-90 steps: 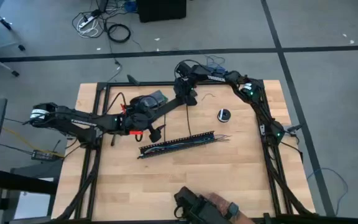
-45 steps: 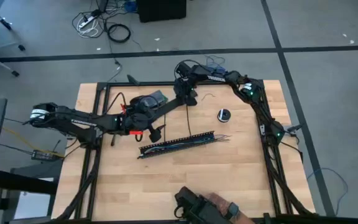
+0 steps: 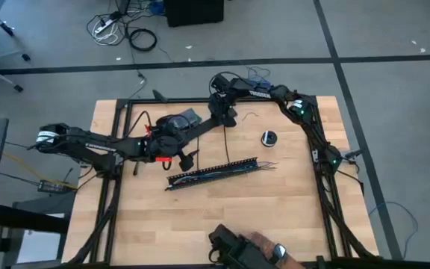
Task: Ziptie cables
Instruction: Close the black cable duct
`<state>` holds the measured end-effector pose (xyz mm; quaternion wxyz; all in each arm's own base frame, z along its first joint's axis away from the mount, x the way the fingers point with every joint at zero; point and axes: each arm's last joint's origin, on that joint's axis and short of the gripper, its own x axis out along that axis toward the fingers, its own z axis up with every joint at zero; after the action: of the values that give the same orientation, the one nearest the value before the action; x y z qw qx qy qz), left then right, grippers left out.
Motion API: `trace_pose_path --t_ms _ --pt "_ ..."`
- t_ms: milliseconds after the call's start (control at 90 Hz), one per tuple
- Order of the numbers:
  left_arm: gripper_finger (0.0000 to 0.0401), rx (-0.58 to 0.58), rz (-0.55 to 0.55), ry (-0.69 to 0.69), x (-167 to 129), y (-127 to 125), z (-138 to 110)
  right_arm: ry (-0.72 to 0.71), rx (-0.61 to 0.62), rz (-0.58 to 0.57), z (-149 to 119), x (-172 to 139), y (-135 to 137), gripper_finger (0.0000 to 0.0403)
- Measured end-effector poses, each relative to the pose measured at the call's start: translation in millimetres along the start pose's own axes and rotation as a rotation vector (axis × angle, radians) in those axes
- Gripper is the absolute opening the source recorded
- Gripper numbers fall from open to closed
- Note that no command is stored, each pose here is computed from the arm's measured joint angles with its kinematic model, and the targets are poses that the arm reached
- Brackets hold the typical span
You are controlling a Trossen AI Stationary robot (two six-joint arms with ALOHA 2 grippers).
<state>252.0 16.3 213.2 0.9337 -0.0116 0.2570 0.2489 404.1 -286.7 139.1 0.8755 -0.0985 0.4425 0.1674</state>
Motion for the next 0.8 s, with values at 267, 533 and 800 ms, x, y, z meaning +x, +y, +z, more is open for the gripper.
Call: trace_pose_path --t_ms 267,533,800 --pt "0.0364 0.001 0.0 0.0 -0.1 0.0 0.1 0.0 0.0 0.001 0.6 0.5 0.5 0.024" --pt "0.0364 0.002 0.0 0.0 -0.1 0.0 0.0 0.006 0.008 0.0 0.2 0.6 0.6 0.0261" --pt "0.0364 0.003 0.0 0.0 0.0 0.0 0.0 0.011 0.004 -0.003 0.1 1.1 0.6 0.0271"
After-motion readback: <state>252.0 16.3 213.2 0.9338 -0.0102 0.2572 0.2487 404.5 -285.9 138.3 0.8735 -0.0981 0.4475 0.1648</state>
